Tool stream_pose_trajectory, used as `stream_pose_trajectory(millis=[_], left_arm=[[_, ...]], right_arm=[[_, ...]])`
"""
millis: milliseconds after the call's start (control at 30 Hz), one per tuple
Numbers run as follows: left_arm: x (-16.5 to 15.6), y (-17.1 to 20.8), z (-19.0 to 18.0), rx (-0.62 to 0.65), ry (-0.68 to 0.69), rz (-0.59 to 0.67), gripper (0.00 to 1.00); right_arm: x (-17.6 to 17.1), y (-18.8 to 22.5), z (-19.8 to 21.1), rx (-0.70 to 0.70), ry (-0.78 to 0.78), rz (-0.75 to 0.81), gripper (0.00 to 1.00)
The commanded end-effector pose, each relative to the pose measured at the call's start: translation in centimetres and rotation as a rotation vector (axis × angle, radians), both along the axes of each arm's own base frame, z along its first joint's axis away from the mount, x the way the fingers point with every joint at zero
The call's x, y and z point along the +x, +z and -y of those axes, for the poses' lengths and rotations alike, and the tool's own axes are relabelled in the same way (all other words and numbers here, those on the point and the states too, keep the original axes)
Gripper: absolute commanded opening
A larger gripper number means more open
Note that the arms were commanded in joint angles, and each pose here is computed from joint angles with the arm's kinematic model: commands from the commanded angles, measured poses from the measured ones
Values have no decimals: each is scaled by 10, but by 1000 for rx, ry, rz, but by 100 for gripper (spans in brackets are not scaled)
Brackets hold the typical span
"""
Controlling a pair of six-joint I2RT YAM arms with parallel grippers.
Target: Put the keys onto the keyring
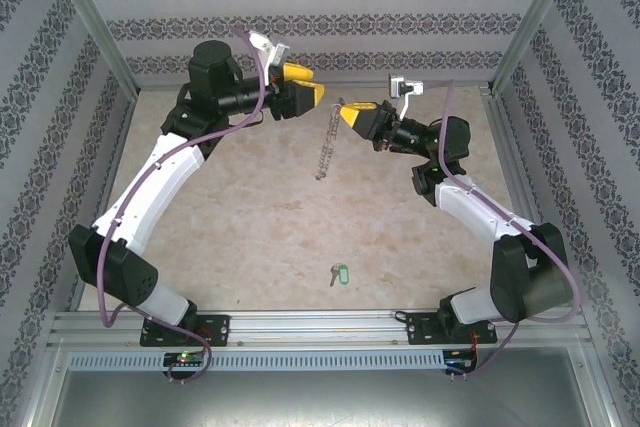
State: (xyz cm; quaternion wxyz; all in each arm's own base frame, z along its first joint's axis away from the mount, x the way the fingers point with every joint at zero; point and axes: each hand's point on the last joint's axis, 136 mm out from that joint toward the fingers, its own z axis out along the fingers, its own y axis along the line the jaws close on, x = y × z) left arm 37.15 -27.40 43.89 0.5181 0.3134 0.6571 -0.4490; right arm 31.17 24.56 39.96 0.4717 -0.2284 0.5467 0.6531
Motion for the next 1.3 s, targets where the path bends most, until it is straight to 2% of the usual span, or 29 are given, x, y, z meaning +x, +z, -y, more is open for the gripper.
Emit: stream_pose_trajectory(millis=[0, 267, 567, 767, 967, 1067, 1133, 1267], left_arm=[[-6, 16, -1, -62, -16, 25, 61], [-19, 7, 9, -151, -140, -42, 49], [-34, 0, 14, -190, -163, -51, 45], [-36, 0, 4, -203, -81, -36, 48], [-22, 2, -20, -178, 142, -16, 54], [-18, 3, -27, -167, 195, -14, 55], [-22, 7, -21, -183, 147, -17, 55], [-38, 12, 3, -218, -55, -56, 47]], right_arm=[[-6, 30, 8, 43, -35, 123, 0], [-5, 41, 10, 61, -52, 140, 0], [2, 42, 10, 72, -68, 134, 0], [5, 39, 10, 76, -75, 124, 0], [8, 38, 11, 81, -86, 117, 0], [7, 37, 11, 80, -84, 116, 0], [8, 37, 11, 80, -84, 116, 0], [9, 37, 11, 81, -88, 112, 0]])
